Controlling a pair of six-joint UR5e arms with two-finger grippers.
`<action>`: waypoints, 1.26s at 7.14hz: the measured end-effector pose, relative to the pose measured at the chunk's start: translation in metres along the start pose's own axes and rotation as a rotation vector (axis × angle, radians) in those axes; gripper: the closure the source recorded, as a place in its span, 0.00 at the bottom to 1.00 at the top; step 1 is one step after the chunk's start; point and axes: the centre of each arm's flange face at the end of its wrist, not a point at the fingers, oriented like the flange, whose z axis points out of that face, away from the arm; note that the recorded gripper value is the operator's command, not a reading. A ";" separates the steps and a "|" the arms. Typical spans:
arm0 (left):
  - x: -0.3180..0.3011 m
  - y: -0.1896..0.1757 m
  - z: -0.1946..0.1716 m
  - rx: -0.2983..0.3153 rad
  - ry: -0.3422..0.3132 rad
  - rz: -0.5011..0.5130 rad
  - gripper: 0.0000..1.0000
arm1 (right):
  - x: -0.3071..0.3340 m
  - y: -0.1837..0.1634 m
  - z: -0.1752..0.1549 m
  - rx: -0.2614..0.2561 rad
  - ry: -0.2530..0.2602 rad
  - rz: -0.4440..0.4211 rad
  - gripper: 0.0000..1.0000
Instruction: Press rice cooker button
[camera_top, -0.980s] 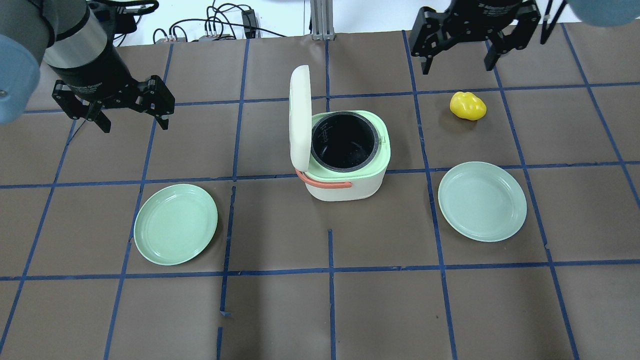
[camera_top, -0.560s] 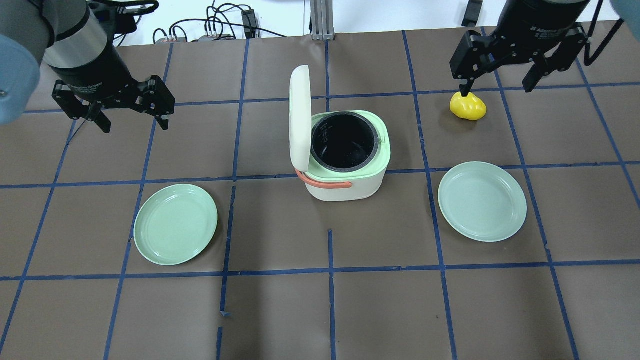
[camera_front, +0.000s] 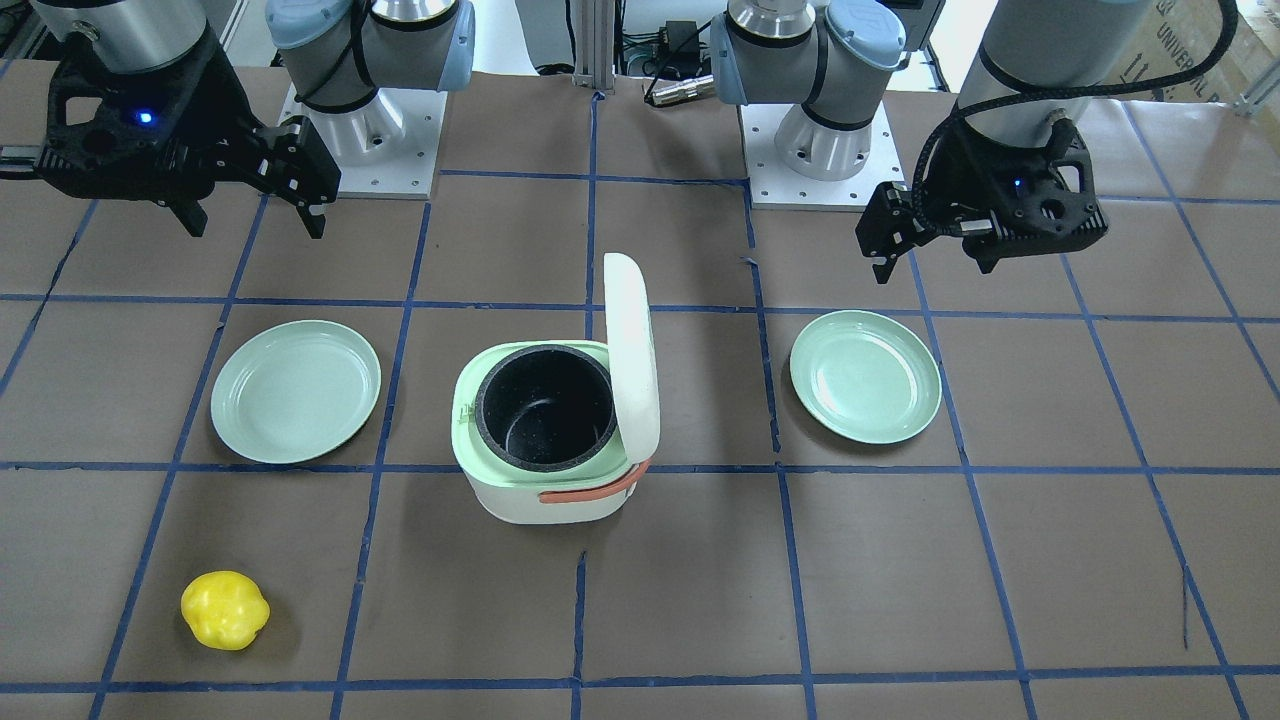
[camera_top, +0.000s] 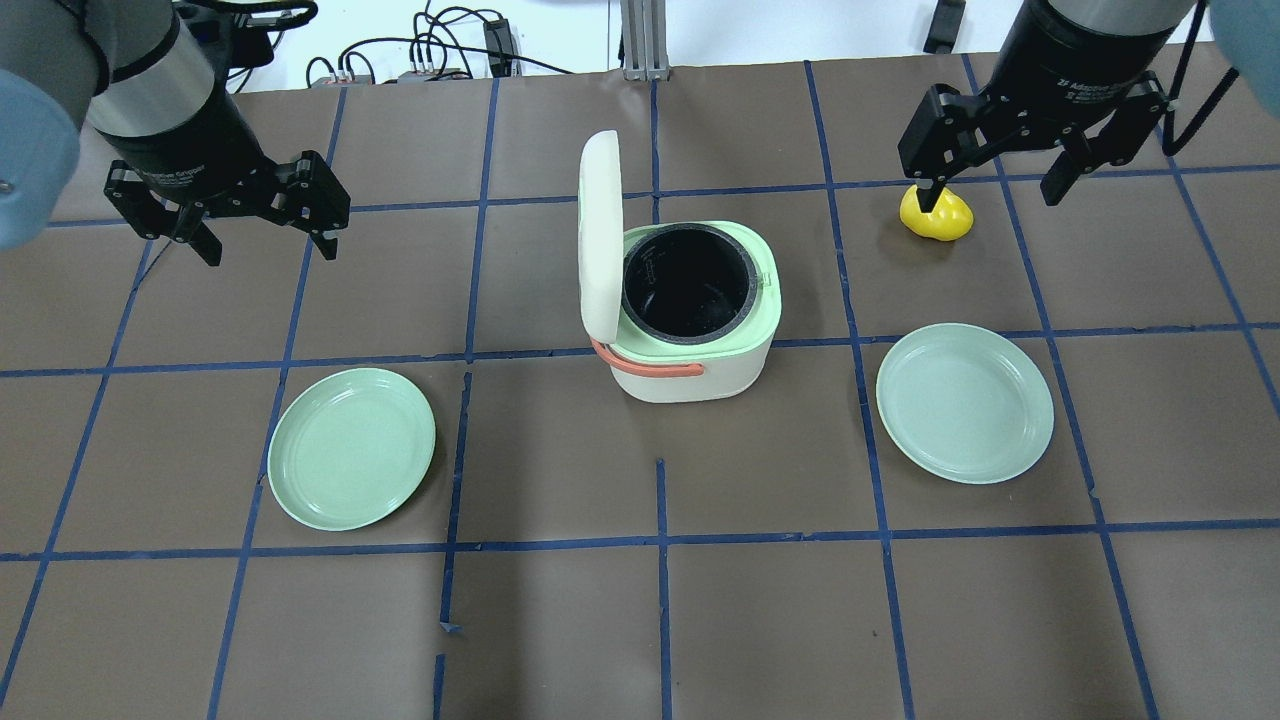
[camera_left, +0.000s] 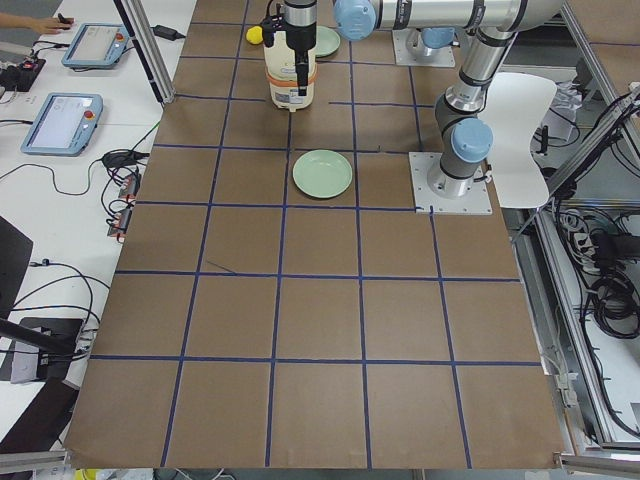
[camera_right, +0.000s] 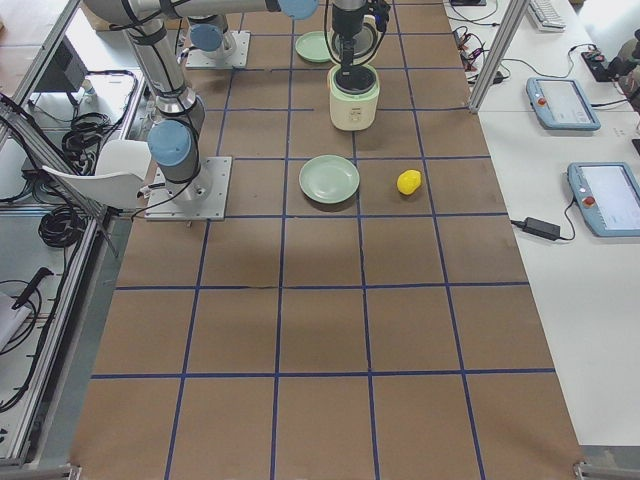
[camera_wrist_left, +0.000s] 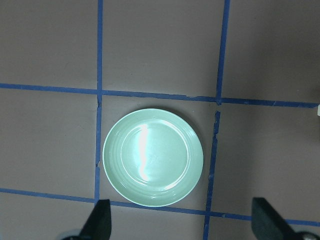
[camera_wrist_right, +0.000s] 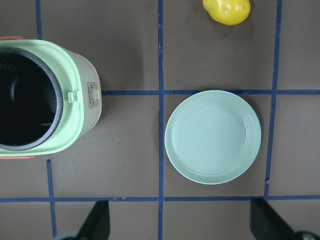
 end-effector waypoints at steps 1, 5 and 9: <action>0.000 0.000 0.000 0.000 0.000 0.000 0.00 | 0.000 0.000 0.001 -0.001 -0.003 0.000 0.00; 0.000 0.000 0.000 0.000 0.000 0.000 0.00 | -0.003 0.000 0.000 0.000 -0.020 0.005 0.00; 0.000 0.000 0.000 0.000 -0.001 0.000 0.00 | -0.005 -0.001 0.002 -0.003 -0.041 0.005 0.00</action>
